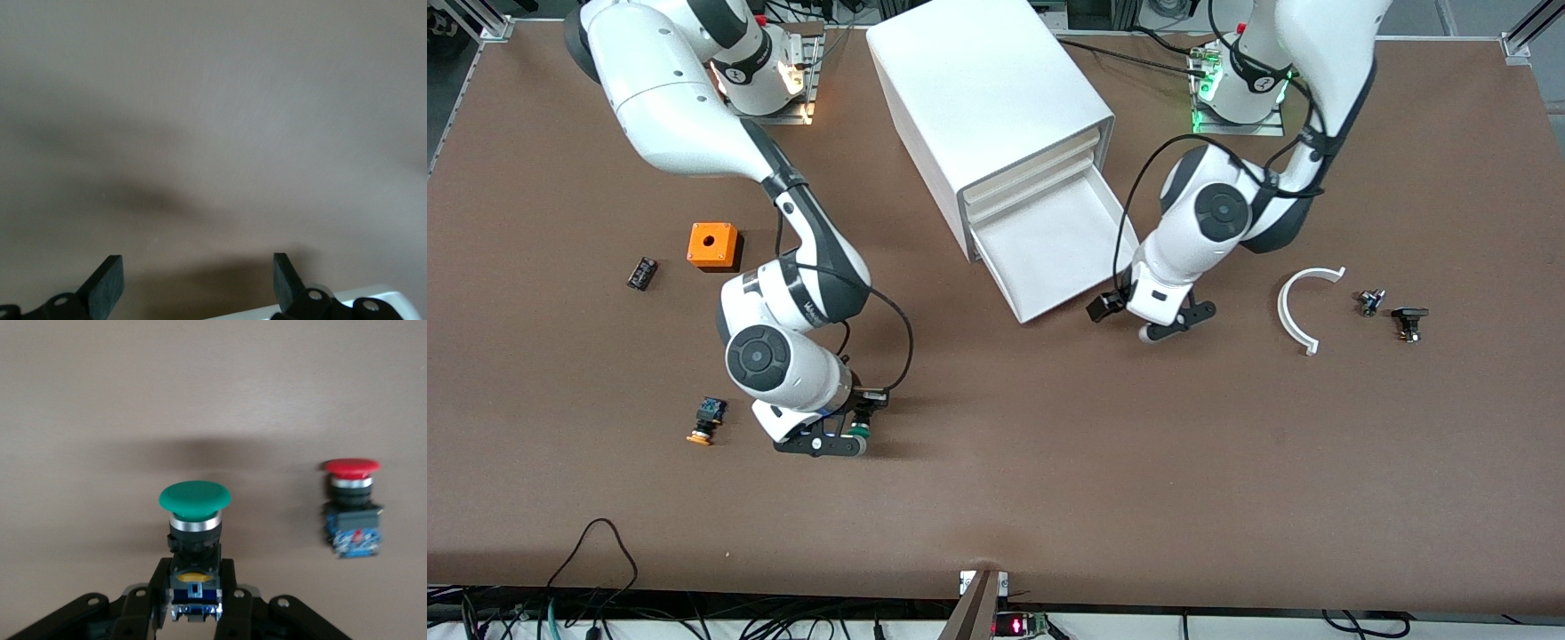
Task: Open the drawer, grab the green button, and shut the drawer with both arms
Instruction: 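Carry the green button beside the red button while the left gripper reaches the drawer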
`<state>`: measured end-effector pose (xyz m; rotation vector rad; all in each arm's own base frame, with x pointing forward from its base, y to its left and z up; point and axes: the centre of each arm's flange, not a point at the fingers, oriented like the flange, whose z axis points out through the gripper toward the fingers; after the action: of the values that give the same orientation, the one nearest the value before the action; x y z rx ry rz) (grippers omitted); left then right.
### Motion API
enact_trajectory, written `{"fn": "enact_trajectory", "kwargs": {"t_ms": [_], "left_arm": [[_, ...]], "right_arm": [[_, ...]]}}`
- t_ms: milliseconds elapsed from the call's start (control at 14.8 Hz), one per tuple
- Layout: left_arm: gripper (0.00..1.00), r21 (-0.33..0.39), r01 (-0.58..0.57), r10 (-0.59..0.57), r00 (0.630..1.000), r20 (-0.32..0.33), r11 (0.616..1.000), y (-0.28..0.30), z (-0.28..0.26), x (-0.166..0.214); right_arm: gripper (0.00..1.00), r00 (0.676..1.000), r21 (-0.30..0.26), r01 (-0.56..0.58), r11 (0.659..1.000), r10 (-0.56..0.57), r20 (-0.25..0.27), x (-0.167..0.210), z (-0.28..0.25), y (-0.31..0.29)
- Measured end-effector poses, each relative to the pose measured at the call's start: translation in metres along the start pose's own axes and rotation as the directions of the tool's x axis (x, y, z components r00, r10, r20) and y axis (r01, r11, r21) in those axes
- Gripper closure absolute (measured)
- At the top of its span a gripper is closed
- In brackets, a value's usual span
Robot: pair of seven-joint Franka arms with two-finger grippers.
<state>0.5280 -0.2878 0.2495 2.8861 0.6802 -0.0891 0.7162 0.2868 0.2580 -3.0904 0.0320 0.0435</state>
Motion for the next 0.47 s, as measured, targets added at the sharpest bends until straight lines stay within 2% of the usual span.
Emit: {"fn": "enact_trajectory", "kwargs": {"t_ms": [270, 473], "left_arm": [[0.01, 0.064, 0.001, 0.001, 0.999, -0.033, 0.998, 0.007, 0.021, -0.018], [0.01, 0.077, 0.002, 0.002, 0.999, -0.044, 0.997, 0.017, 0.025, -0.034]], "right_arm": [[0.67, 0.998, -0.004, 0.065, 0.998, -0.065, 0.008, 0.003, 0.025, 0.011], [0.67, 0.995, -0.013, 0.101, 0.995, -0.101, 0.007, 0.002, 0.048, 0.013]]}}
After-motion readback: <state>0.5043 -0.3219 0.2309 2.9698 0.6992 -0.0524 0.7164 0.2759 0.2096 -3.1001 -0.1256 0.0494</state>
